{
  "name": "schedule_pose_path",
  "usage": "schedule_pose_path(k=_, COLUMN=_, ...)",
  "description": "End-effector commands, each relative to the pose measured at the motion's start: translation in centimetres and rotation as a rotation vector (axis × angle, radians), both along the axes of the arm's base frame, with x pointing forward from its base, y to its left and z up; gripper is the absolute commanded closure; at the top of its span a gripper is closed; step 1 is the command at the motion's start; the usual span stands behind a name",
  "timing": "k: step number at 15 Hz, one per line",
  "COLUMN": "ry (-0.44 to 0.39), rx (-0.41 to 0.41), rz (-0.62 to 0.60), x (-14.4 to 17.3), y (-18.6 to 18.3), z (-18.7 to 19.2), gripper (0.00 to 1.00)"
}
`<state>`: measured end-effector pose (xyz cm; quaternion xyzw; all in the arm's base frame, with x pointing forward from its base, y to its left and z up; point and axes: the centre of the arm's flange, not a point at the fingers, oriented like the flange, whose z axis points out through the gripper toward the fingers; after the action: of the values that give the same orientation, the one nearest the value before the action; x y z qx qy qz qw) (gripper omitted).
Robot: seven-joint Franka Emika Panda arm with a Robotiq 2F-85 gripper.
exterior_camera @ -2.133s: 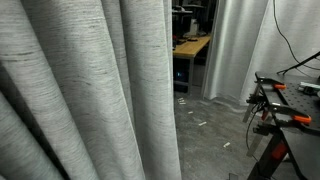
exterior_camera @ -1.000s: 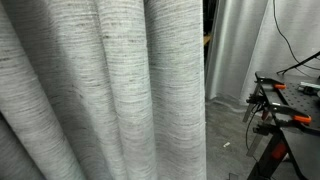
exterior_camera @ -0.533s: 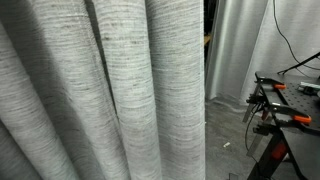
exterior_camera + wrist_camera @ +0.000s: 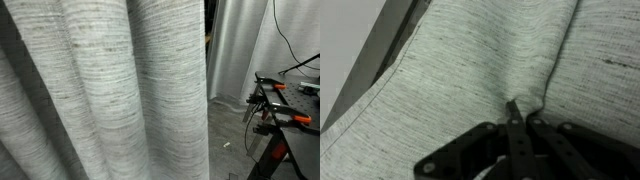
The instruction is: Slide the curtain to the left
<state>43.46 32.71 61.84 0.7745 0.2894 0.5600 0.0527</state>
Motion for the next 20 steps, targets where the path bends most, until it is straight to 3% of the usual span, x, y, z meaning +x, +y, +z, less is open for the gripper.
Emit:
schedule_pose_path(k=1, ry=0.069, rx=-0.04, rz=0.014, x=0.2, y=3.8, z=-6.6, gripper=1.0)
schedule_pose_path(k=10, ry=0.175, rx=-0.051, rz=-0.098, x=3.0, y=-0.1, z=-6.1, gripper=1.0)
schedule_pose_path(k=20, ry=0.333, rx=0.008, rz=-0.257, x=5.6, y=-11.5, z=-4.4, gripper=1.0)
